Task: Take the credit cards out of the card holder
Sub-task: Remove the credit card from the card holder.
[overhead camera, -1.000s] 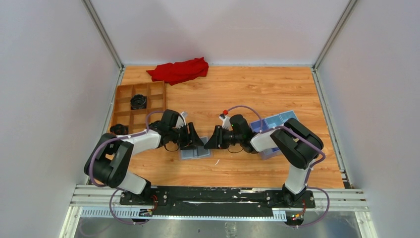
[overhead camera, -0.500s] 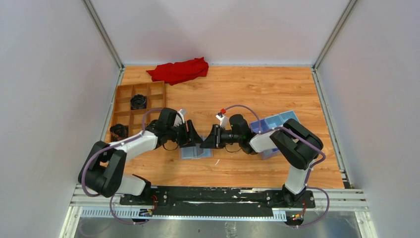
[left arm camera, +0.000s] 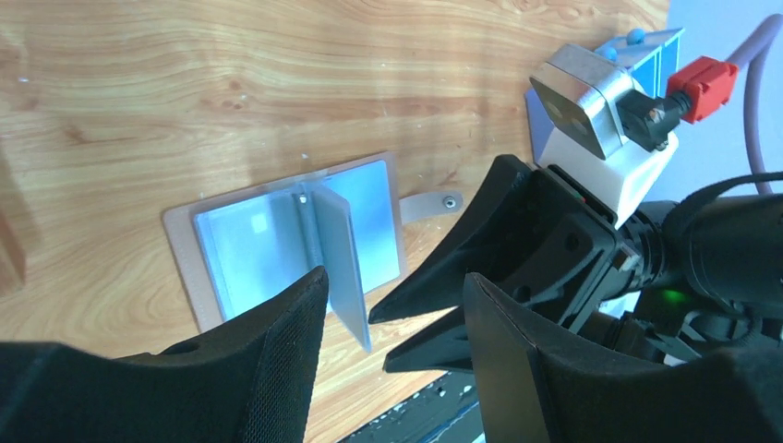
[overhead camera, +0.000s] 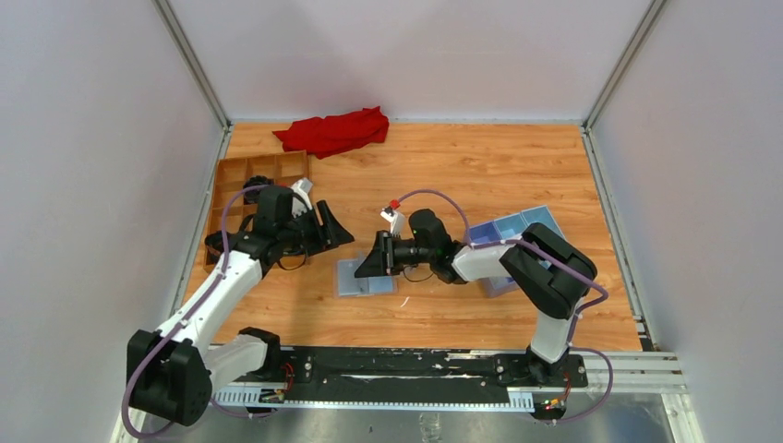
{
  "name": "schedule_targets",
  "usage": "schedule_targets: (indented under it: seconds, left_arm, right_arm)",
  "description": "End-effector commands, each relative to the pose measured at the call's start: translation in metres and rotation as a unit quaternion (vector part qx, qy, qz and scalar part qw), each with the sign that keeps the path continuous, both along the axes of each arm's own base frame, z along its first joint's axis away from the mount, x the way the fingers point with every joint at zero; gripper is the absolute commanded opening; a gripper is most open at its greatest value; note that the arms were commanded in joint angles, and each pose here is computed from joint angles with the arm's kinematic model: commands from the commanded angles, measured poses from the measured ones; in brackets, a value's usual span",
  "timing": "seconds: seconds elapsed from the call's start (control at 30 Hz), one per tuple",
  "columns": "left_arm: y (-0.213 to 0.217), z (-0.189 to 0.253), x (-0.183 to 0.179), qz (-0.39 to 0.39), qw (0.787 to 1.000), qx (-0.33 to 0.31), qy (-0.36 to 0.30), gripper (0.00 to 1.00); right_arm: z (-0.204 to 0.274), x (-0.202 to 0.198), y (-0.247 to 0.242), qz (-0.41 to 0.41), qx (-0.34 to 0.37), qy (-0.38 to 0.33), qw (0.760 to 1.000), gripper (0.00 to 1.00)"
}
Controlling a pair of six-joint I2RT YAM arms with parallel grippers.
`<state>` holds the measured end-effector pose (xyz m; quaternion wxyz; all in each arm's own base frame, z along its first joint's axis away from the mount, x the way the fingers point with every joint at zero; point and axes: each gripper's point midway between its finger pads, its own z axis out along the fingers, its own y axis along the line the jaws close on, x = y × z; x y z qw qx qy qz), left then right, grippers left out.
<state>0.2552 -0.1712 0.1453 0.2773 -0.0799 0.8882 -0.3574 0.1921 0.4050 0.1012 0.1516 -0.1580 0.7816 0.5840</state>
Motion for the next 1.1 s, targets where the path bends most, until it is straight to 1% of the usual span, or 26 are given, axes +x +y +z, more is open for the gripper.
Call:
schedule_targets:
  seconds: [0.0, 0.13, 0.3, 0.47, 0.6, 0.8, 1.07]
  left_arm:
    - [0.014, -0.004, -0.011, 0.009, 1.0, 0.02, 0.015, 0.6]
    - [0.011, -0.01, -0.015, 0.002, 1.0, 0.012, 0.026, 0.6]
    - [0.008, -0.017, -0.018, -0.004, 0.999, 0.0, 0.032, 0.6]
    - [0.004, -0.032, -0.022, -0.01, 0.999, -0.008, 0.05, 0.6]
    - [0.003, -0.055, -0.028, -0.008, 0.997, -0.012, 0.078, 0.65]
    - [-0.006, -0.075, -0.032, -0.012, 0.995, -0.041, 0.089, 0.63]
    - [-0.01, -0.093, -0.028, -0.018, 0.994, -0.035, 0.106, 0.63]
  right_arm:
    - [-0.007, -0.01, 0.016, 0.031, -0.019, -0.01, 0.999, 0.39]
    - [-0.01, -0.01, 0.019, 0.036, -0.021, -0.006, 0.999, 0.39]
    - [-0.011, -0.009, 0.01, 0.027, -0.037, -0.017, 0.999, 0.39]
    - [-0.012, -0.002, -0.006, 0.008, -0.049, -0.026, 0.998, 0.4]
    - [-0.017, 0.007, -0.029, -0.021, -0.06, -0.02, 0.998, 0.4]
    - [-0.023, 0.018, -0.059, -0.058, -0.069, -0.014, 0.996, 0.4]
    - [-0.028, 0.018, -0.066, -0.065, -0.076, -0.009, 0.995, 0.4]
